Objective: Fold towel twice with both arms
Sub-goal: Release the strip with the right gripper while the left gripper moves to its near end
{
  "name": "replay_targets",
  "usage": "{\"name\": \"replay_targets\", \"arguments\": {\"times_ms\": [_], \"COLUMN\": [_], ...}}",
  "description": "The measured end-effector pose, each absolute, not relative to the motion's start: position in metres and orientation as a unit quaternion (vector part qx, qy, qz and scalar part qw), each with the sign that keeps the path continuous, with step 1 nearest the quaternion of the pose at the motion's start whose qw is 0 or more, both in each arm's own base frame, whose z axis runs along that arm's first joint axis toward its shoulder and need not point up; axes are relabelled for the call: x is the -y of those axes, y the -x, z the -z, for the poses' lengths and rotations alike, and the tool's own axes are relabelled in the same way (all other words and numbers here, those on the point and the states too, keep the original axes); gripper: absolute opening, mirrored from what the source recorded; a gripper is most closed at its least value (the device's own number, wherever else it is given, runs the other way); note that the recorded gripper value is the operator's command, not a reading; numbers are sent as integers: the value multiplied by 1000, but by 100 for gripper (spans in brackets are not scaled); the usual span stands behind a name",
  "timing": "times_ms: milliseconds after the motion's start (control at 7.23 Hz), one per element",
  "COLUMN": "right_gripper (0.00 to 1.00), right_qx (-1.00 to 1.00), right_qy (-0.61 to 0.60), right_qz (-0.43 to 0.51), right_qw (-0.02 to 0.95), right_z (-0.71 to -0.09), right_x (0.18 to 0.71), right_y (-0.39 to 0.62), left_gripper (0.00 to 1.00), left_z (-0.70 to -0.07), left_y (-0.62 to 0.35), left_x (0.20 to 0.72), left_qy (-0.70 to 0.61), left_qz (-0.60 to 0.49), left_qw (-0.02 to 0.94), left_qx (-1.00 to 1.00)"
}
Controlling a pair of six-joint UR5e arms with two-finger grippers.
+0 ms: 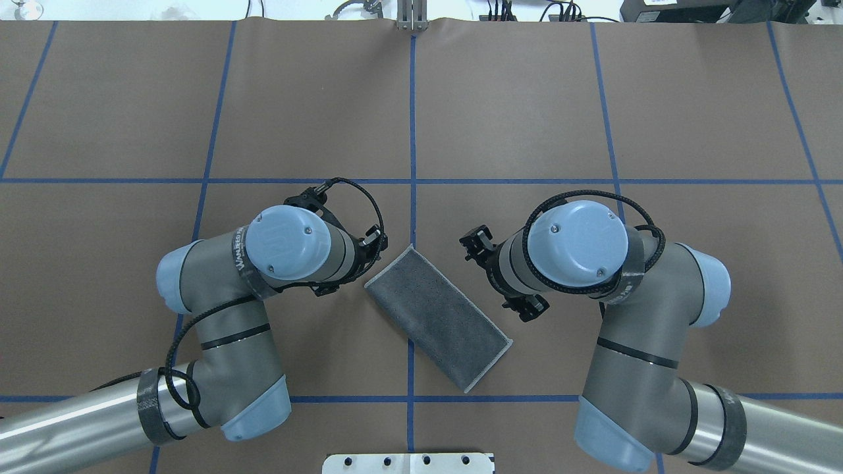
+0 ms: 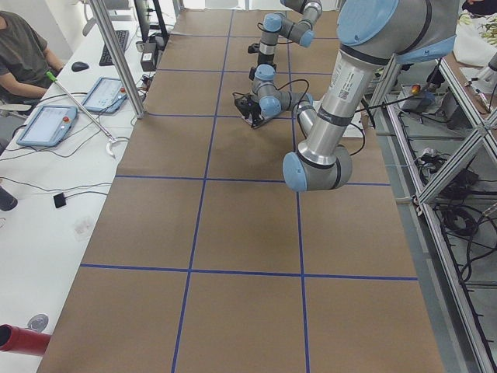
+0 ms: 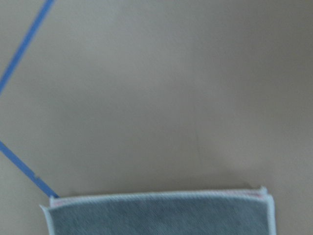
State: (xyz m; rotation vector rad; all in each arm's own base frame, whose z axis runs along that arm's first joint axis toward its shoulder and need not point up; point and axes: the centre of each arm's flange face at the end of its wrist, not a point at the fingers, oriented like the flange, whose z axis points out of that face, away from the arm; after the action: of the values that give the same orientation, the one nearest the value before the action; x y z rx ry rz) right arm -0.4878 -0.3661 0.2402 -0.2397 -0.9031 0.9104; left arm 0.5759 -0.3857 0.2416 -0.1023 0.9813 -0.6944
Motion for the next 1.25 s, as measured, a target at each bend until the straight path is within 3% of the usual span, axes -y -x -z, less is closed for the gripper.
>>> {"name": "replay_targets", "arguments": {"times_ms": [1246], "right_gripper": [100], "right_qx": [418], "right_qy": [104], "right_qz": [-433], "right_qw": [792], "right_z": [-237], "right_x": [388], "right_y": [481], "left_gripper": [26], "left_z": [-250], "left_y": [-591], "left_x": [369], "left_qy": [52], "left_qz": [316], "left_qw": [832], "left_qx": [-453]}}
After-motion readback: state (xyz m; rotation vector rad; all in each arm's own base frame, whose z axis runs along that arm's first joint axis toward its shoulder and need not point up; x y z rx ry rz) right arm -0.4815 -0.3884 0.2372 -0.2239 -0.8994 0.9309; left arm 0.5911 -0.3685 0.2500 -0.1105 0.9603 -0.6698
